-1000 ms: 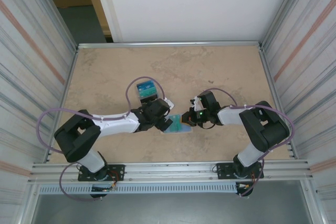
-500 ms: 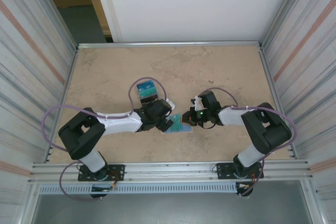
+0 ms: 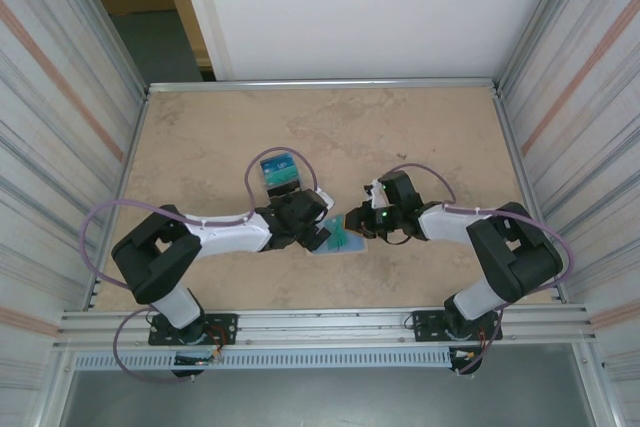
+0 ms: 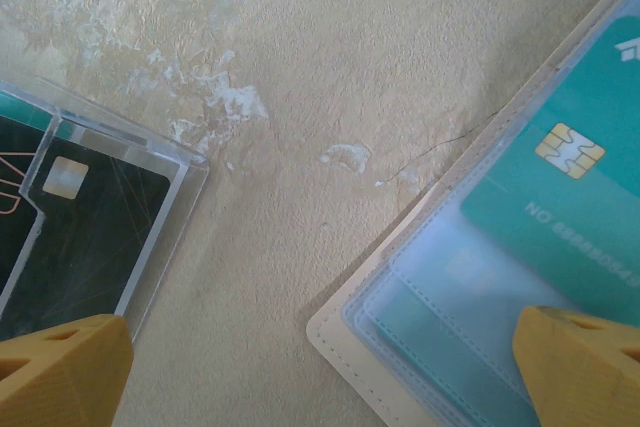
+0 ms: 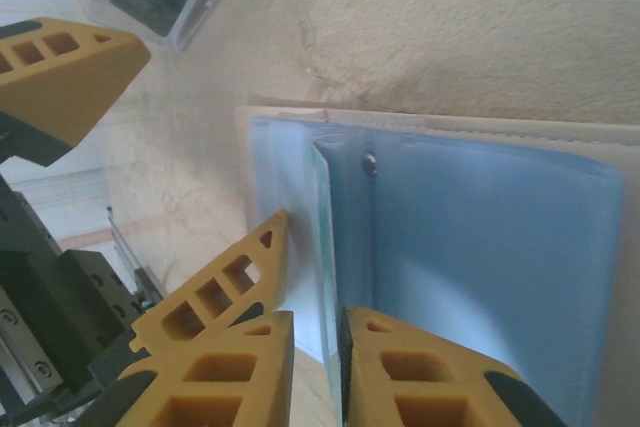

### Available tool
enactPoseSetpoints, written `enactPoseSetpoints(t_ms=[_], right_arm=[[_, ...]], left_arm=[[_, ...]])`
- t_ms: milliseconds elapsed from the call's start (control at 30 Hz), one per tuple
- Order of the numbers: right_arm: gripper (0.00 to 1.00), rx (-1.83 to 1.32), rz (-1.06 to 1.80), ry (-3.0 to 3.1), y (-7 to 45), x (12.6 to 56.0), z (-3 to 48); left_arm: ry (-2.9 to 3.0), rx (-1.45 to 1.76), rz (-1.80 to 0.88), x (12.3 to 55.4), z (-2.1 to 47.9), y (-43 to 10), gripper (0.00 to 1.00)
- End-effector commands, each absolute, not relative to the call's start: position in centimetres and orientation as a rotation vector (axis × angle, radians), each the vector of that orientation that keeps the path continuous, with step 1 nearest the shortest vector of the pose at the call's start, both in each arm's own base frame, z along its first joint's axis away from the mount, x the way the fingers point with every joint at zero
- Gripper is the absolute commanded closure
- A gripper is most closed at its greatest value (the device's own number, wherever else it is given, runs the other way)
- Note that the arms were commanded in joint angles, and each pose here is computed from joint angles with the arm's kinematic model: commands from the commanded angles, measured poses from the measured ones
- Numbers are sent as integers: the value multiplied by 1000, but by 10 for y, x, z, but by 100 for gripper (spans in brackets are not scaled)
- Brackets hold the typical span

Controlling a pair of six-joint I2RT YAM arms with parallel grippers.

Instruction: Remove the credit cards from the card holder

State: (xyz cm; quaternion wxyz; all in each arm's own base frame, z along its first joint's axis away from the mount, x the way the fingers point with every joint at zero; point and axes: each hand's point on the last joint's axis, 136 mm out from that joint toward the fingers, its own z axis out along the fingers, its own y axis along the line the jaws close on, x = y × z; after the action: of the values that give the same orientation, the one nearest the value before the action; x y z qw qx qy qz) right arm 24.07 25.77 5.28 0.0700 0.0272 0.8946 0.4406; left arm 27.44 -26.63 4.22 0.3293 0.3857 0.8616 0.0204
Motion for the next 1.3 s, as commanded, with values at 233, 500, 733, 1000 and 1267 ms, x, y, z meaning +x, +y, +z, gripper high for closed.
enactPoseSetpoints(t_ms=[233,500,733,1000,1267], right_arm=[[76,34,1335,2678,274,239,53],[93,67,1235,2722,267,242,41],[96,33,1060,2760,248,240,47],[99,-24,918,2729,229,240,68],[100,-196,889,2563,224,240,117]], left_arm=[[2310,1049,81,265,23,-263,1],[2309,1034,89,264,27,-260,1],[2305,1026,107,263,30,-254,1],[2240,965,51,267,69,-257,1],[2113,816,-29,271,140,-249,1]])
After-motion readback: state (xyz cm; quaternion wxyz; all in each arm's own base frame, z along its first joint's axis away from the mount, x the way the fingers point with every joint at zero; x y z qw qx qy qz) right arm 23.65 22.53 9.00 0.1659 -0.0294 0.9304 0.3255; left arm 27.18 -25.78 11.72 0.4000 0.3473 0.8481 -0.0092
